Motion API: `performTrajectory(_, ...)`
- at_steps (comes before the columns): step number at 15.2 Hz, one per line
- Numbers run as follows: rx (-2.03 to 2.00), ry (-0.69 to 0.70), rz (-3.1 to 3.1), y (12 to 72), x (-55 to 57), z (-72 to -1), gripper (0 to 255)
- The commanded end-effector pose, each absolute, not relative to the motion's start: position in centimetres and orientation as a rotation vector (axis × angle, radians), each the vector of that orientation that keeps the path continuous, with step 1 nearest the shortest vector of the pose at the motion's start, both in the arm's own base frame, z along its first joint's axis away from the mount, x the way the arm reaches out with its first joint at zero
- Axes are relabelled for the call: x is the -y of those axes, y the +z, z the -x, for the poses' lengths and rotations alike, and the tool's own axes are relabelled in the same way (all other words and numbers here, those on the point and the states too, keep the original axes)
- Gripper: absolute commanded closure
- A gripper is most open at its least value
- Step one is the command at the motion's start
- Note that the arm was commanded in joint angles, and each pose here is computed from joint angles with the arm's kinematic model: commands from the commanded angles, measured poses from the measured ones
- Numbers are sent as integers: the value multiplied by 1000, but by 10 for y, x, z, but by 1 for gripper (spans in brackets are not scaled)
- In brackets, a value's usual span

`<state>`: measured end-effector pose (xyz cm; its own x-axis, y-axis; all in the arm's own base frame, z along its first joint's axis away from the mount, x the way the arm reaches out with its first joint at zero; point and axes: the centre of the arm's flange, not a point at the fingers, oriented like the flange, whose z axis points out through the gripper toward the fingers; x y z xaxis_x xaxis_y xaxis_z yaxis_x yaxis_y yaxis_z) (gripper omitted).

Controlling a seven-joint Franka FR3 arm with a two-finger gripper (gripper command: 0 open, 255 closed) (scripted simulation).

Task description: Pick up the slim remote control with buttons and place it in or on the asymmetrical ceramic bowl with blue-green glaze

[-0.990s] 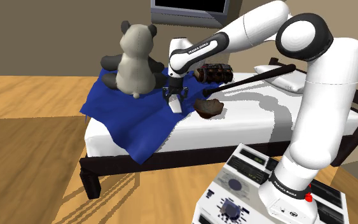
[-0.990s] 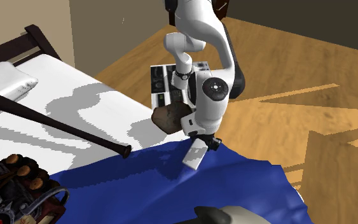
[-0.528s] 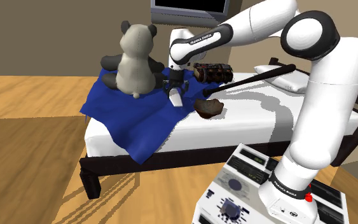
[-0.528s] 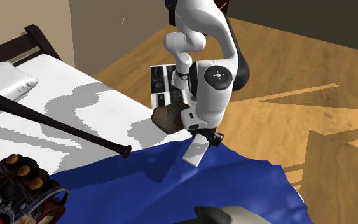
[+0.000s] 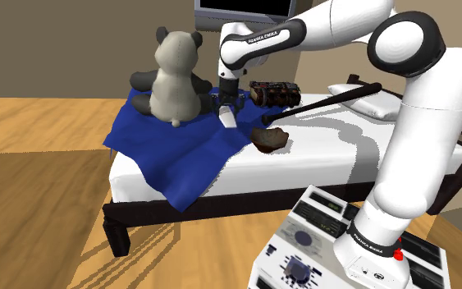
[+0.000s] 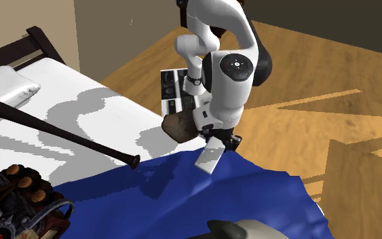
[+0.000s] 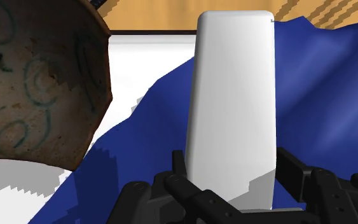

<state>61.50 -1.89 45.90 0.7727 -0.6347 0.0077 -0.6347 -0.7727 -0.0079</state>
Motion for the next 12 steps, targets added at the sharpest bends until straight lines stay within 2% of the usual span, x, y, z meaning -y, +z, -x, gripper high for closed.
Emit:
performTrajectory(1,-1057,-16,2953,470,18,-615,255)
performTrajectory(3,-1057,-16,2953,478,18,-615,255)
performTrajectory(12,-1057,-16,2953,480,81,-514,255)
